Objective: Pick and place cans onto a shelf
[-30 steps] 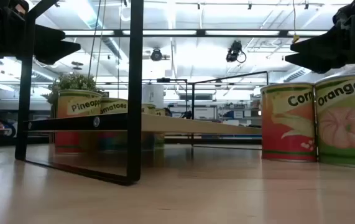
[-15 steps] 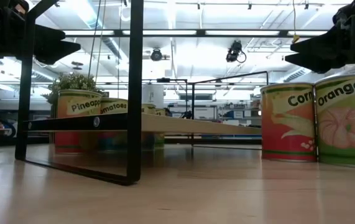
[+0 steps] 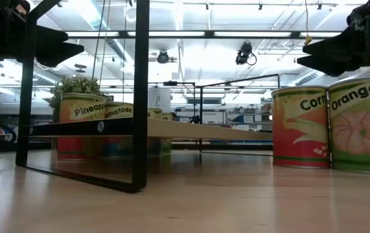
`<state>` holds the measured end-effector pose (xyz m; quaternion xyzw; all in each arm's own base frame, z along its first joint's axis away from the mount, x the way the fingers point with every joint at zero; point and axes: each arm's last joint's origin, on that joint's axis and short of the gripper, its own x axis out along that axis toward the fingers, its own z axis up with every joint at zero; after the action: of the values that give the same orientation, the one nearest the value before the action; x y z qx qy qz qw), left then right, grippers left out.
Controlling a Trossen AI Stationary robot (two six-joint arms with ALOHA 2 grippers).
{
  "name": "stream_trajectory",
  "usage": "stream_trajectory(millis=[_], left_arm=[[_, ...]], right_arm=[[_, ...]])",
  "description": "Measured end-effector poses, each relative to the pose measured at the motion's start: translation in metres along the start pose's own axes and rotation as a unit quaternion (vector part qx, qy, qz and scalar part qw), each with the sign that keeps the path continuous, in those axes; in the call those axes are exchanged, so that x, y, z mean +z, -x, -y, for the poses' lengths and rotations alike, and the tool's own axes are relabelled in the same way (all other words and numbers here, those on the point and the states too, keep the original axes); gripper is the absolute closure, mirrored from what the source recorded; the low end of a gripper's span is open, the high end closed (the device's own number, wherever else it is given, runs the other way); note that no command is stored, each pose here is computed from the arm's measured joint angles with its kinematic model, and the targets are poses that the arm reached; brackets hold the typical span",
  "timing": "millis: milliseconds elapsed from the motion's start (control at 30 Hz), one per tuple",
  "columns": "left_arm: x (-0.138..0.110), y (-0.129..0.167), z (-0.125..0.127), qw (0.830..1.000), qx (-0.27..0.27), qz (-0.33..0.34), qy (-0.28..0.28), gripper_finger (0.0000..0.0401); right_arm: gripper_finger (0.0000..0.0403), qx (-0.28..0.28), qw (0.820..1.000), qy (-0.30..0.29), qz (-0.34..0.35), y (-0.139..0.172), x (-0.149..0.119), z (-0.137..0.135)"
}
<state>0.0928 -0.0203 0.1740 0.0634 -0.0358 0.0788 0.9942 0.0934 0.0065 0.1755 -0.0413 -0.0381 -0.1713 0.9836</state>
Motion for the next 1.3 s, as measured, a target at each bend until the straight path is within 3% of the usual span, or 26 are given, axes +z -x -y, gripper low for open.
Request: stream_trajectory(millis=[1200,1300], left_arm=[[0.0007,0.0,-0.0001,1.0,0.0,0.003,0.003,0.0046],[0.0008,0.0001,0.0005,0.996,-0.009,0.004,0.084,0.0046]], right_arm=[[0.0056,0.0,1.0,0.0,0.0,0.0,0.0,0.0001],[0.0056,0.0,1.0,0.0,0.0,0.0,0.0,0.0]])
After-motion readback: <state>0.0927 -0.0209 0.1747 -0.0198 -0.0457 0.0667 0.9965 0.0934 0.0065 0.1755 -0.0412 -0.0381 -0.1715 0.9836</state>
